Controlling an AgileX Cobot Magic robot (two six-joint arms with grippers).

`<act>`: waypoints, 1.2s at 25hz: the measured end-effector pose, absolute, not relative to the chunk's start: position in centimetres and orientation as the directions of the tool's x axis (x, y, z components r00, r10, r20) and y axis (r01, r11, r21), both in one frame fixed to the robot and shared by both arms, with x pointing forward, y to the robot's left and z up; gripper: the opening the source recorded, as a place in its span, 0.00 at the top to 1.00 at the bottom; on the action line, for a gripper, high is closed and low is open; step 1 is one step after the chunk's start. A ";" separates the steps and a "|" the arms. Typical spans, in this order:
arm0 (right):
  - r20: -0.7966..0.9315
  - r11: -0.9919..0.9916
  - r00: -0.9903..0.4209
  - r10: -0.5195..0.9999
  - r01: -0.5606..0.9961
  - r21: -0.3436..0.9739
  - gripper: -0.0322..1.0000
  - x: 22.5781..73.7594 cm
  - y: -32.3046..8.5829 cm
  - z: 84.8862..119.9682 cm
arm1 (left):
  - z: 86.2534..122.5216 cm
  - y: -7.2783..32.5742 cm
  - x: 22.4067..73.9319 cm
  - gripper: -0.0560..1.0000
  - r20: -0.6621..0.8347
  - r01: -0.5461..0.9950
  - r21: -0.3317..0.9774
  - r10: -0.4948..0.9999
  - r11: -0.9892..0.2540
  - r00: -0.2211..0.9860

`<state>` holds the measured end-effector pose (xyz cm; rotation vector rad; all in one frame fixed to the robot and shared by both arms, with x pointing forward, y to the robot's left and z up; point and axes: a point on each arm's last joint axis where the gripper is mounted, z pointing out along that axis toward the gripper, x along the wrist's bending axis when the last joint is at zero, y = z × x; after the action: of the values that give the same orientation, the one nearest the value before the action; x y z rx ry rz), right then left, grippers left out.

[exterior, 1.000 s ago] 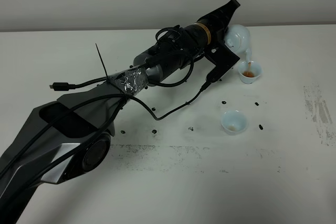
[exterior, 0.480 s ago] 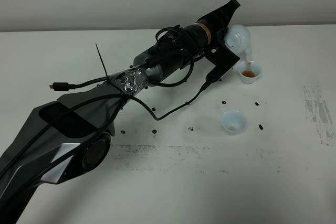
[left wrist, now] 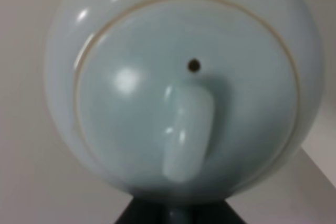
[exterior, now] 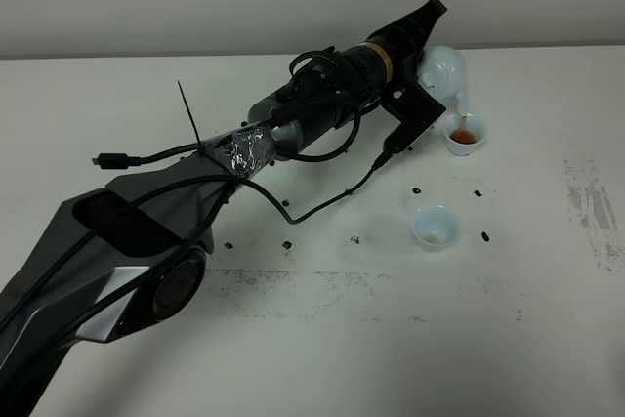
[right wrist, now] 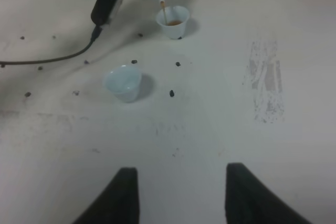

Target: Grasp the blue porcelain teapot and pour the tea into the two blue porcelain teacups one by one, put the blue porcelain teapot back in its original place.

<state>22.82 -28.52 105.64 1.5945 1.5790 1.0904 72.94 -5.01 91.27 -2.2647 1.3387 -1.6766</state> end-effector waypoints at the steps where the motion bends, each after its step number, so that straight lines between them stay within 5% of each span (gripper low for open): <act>1: 0.121 -0.078 -0.064 0.991 0.464 0.882 0.57 22.8 -28.5 105.6 | 91.3 -5.0 72.9 0.87 0.771 -0.611 -0.478 -0.635 -0.631 0.054; 30: 0.121 -0.078 -0.064 0.991 0.464 0.882 0.57 22.8 -28.5 105.6 | 91.3 -5.0 73.0 0.87 0.762 -0.608 -0.493 -0.646 -0.622 0.043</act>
<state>22.82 -28.52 105.64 1.5945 1.5790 1.0904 72.97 -4.99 91.29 -2.2427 1.3501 -1.6722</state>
